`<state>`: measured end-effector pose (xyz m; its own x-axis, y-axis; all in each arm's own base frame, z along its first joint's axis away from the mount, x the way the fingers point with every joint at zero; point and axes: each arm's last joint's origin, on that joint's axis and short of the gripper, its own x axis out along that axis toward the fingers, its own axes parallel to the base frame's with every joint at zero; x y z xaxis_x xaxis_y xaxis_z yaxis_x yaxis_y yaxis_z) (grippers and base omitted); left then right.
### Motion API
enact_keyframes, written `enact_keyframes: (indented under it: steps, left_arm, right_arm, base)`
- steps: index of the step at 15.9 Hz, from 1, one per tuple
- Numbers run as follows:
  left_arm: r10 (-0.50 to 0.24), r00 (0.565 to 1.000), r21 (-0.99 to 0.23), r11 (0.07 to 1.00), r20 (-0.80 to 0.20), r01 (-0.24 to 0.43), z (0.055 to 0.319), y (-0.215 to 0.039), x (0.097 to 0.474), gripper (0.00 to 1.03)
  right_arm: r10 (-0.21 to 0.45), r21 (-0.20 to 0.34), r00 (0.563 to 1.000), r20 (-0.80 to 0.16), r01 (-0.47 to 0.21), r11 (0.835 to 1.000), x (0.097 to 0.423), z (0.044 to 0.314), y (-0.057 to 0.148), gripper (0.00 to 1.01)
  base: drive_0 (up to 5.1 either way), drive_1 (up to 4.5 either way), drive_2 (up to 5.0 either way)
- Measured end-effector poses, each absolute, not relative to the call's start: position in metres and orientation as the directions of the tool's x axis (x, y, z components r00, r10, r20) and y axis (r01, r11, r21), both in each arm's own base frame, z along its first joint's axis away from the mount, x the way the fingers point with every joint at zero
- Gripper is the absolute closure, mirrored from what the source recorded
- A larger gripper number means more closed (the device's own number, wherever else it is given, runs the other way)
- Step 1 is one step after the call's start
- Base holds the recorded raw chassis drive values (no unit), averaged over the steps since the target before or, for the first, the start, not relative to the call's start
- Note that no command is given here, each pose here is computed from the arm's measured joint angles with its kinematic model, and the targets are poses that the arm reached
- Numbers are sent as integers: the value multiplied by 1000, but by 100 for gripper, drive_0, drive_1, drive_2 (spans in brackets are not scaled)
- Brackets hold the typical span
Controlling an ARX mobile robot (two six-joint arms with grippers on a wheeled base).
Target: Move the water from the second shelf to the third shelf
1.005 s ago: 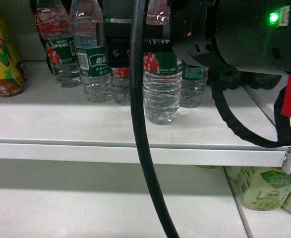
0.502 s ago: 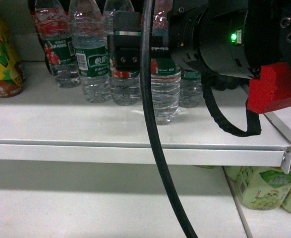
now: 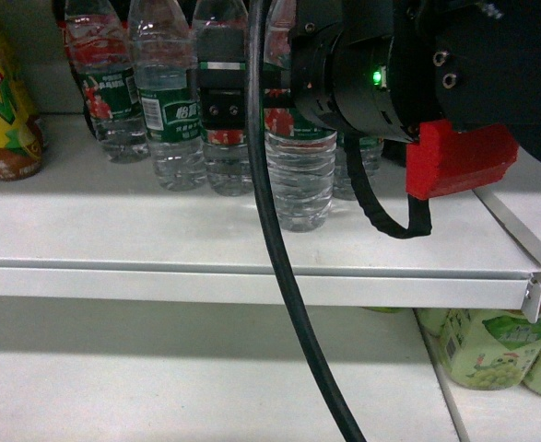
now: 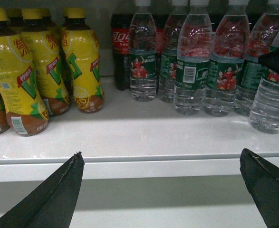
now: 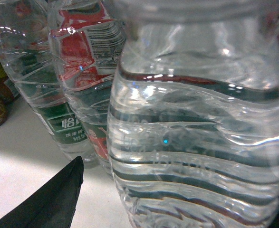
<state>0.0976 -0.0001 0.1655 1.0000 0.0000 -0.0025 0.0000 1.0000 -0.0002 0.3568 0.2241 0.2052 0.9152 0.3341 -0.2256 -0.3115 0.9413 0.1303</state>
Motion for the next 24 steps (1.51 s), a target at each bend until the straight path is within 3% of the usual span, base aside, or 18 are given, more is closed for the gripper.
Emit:
enact_keyframes:
  steps: [7,10,11,12,19,22,24]
  left_arm:
    - [-1,1000,0,1000,-2,1,166,0,98,5]
    - [-1,1000,0,1000,-2,1,166,0,98,5]
    - [0,1000,0,1000,-2,0,166,0,98,5]
    - [0,1000,0,1000,-2,0,166,0,98,5]
    - [0,1000,0,1000,-2,0,166,0,98,5]
    - [0,1000,0,1000,-2,0,166,0,98,5]
    - [0,1000,0,1000,-2,0,166,0,98,5]
  right_arm:
    - [309,121,918,-247,-287,950,365,201,228,5]
    - [297,127,924,-239,-274,953,366,204,229,27]
    - [290,136,927,-236,-264,955,366,204,229,50]
    - [293,143,929,-227,-265,953,361,204,225,57]
    - [345,178,902,-259,-306,935,308,211,192,57]
    - [353,192,905,-238,-312,930,283,219,162,57]
    - [315,182,923,-220,-278,943,270,226,135,57]
  base:
    - [0,0,0]
    - [0,0,0]
    - [0,0,0]
    - [0,0,0]
    - [0,0,0]
    - [0,0,0]
    - [0,0,0]
